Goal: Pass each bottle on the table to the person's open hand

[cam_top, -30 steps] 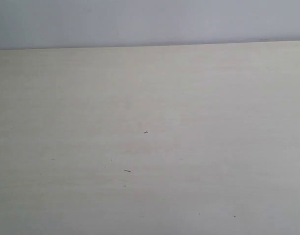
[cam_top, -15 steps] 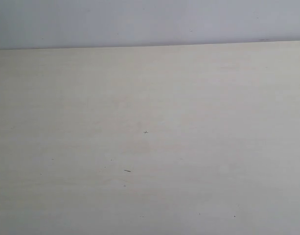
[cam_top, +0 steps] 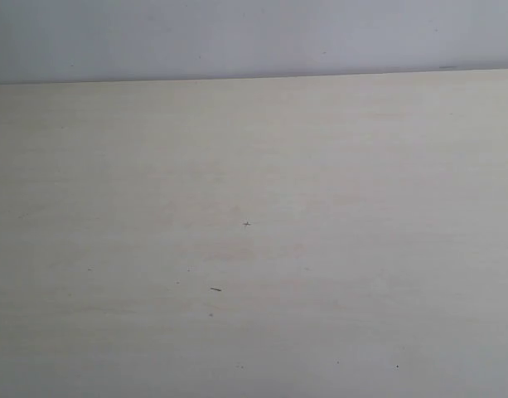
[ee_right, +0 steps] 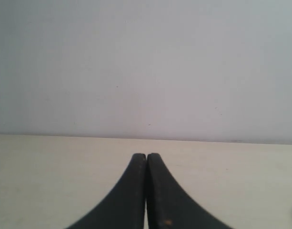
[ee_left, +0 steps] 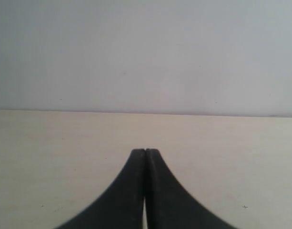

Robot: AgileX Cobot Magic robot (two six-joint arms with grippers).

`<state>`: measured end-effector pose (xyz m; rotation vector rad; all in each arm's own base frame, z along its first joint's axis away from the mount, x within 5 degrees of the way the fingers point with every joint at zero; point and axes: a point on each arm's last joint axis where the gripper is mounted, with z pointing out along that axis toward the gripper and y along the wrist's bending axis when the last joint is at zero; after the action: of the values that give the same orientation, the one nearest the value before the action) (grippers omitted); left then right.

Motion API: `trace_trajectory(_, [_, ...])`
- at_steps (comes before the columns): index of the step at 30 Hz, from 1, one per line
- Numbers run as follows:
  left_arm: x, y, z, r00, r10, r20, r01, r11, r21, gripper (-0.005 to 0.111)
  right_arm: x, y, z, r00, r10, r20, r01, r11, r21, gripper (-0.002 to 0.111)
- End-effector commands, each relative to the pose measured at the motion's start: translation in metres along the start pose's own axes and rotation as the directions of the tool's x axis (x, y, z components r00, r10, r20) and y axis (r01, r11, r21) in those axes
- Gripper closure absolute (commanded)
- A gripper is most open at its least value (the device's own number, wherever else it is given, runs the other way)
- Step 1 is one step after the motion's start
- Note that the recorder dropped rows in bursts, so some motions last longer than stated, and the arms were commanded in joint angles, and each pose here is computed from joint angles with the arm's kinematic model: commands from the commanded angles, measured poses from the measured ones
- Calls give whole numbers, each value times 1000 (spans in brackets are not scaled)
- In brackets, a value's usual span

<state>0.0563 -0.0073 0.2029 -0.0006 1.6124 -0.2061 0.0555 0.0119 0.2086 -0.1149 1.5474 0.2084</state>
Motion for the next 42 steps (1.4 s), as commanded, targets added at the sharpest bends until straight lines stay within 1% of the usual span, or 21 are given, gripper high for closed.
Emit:
trace_trajectory(1, [1,0,0,1000,-9,4,9,1000,1,107,1,0,0,1000,-9,6,9,1000,-1,108])
trace_trajectory(20, [1,0,0,1000,-9,3,9,1000,1,107,1,0,0,1000,-9,7,9,1000,6,108])
trace_trajectory(23, [1,0,0,1000,-9,1,9,1000,0,107,2,-3,0,1000,-8,-10,8,998,54,108])
trace_trajectory(25, [1,0,0,1000,-9,1,9,1000,0,107,4,-6,-1,999,-28,-30,31,994,108,108])
trace_trajectory(30, [1,0,0,1000,-9,1,9,1000,0,107,2,-13,-2,999,-35,-8,36,972,233,108])
trace_trajectory(42, [1,0,0,1000,-9,1,9,1000,0,107,2,-14,-2,1000,-19,-6,20,970,241,108])
